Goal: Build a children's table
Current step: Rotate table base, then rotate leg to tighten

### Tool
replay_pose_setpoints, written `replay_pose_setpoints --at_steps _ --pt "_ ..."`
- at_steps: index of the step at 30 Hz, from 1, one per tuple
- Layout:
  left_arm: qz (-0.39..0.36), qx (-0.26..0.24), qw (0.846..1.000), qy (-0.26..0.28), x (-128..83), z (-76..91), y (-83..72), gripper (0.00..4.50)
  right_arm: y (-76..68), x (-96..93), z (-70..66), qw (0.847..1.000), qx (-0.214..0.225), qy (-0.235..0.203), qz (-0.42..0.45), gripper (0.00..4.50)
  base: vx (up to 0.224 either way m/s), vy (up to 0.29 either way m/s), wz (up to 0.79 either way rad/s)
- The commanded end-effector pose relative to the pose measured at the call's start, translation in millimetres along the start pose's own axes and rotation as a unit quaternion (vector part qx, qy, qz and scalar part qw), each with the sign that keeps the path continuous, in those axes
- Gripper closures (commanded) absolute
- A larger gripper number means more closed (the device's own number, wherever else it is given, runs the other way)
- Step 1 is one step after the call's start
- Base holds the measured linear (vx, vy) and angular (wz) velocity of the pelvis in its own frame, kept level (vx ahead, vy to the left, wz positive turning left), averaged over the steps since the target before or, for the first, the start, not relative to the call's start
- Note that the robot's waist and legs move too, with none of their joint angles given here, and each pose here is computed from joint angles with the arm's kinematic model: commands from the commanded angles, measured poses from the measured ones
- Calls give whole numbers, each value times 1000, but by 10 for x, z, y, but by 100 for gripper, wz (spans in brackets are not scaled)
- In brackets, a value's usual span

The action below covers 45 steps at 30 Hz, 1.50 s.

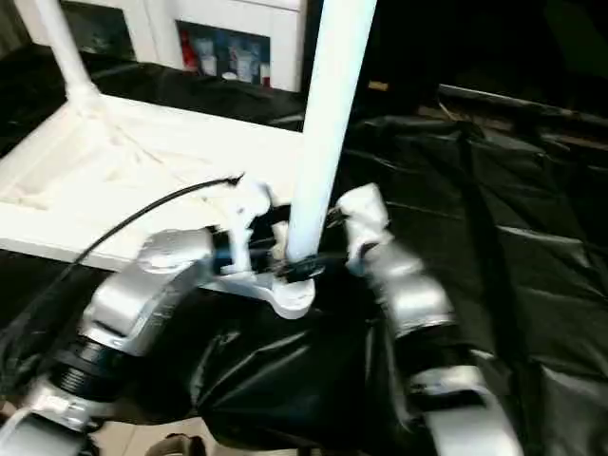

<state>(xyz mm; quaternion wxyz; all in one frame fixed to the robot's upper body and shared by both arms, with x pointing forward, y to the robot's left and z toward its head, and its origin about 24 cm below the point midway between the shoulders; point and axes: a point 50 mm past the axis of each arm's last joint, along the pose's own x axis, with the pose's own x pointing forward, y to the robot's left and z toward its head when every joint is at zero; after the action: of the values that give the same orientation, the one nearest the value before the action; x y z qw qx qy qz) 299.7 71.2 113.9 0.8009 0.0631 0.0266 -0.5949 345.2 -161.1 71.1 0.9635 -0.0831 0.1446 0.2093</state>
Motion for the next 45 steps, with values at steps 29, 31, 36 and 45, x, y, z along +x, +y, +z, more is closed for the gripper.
replay_pose_setpoints --at_steps 29,31,36,45 --pt "-85 108 959 249 -384 -491 482 253 57 -851 -108 953 -128 83 262 0 0 0 0" --pt "-83 110 959 248 -379 -489 494 259 60 -853 -115 953 -128 84 262 0 0 0 0" --pt "-91 104 959 249 -373 -500 503 302 63 -851 -115 953 -129 86 262 0 0 0 0" --pt "-106 61 967 224 -341 -471 487 366 86 -853 -131 952 -127 90 264 0 0 0 0"
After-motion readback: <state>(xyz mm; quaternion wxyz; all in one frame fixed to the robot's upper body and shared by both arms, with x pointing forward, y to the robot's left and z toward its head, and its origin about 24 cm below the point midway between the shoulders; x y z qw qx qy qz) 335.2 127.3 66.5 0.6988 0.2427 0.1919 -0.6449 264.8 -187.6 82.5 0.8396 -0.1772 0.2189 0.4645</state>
